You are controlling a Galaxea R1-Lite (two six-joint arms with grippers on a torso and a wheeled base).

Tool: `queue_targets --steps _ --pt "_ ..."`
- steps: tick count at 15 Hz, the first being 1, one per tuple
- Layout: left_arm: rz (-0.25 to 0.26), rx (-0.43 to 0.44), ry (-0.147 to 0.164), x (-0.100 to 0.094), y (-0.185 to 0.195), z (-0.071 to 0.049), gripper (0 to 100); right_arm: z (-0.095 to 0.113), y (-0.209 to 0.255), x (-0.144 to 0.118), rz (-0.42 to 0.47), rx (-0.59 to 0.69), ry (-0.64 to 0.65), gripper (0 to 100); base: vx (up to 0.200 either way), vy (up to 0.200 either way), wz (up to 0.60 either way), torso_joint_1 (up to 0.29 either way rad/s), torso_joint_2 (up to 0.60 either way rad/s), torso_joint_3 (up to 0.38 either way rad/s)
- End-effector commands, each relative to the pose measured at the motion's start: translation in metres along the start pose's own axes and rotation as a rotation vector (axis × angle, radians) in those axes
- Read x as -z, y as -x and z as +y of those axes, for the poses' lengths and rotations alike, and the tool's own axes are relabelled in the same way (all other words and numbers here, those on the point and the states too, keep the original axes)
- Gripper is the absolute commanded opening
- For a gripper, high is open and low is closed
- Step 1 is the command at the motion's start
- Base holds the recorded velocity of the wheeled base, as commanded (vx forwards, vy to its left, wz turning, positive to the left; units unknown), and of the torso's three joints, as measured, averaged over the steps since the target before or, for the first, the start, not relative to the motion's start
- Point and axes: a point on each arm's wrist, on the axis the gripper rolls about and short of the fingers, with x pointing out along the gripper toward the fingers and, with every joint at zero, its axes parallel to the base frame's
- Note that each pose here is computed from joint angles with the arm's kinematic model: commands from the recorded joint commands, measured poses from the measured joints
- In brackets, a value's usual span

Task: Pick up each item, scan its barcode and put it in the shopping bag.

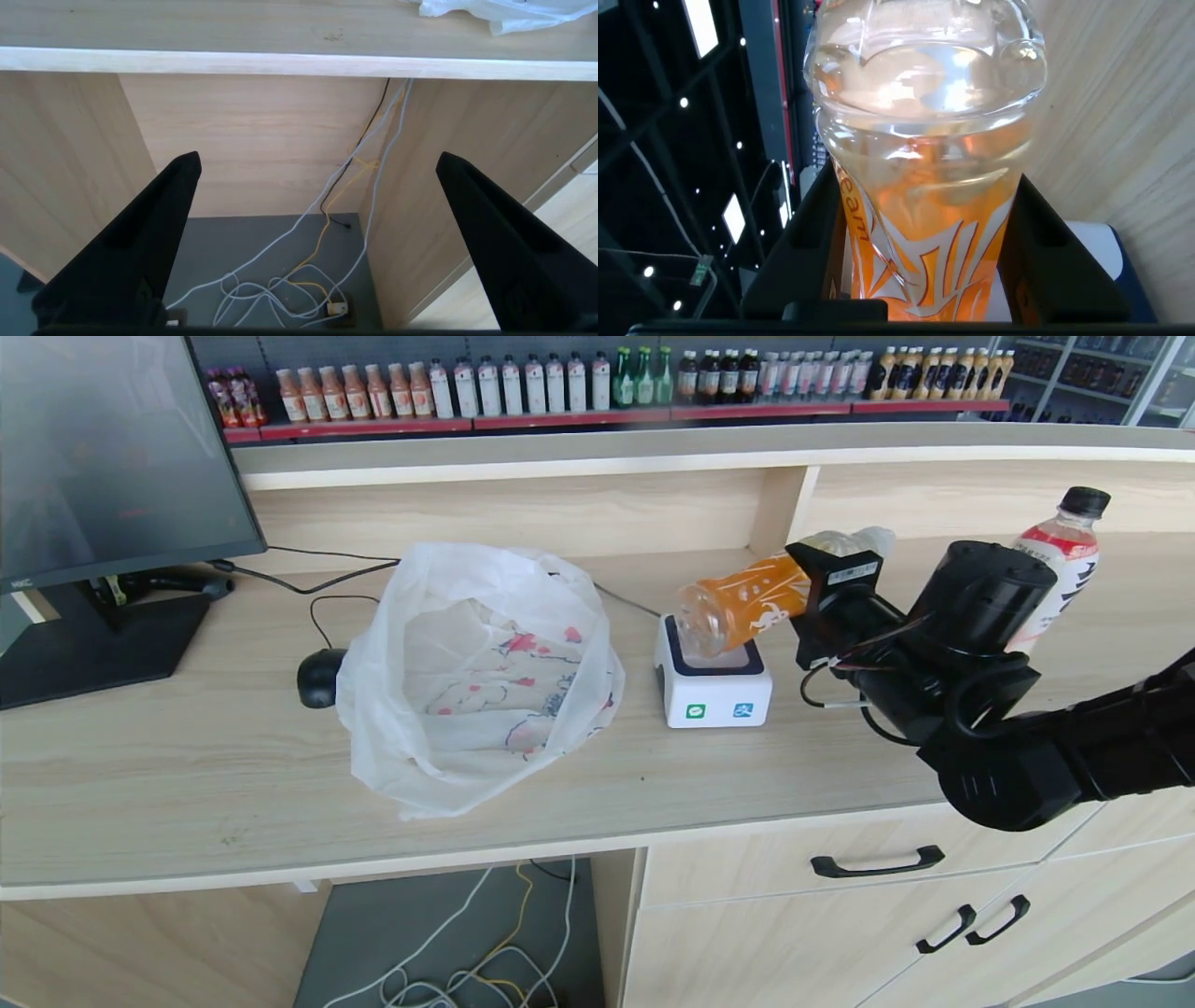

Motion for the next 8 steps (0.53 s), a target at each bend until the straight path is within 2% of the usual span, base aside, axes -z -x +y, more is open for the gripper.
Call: queue_targets --steps 1,6,8 --pt "-0.001 0.0 0.0 0.0 0.0 0.0 100 0.002 0.001 0.0 0.002 -0.003 -0.001 0 0.0 0.0 0.0 0.0 0.0 0.0" --pt "-0.001 0.0 0.0 0.0 0.0 0.0 100 0.008 0.002 -0.001 0.014 -0.024 0.0 0 0.0 0.0 0.0 0.0 0.0 0.0" --pt "-0.001 0.0 0.0 0.0 0.0 0.0 100 0.025 0.009 0.004 0.031 -0.064 0.032 0 0.0 0.0 0.0 0.0 0.0 0.0"
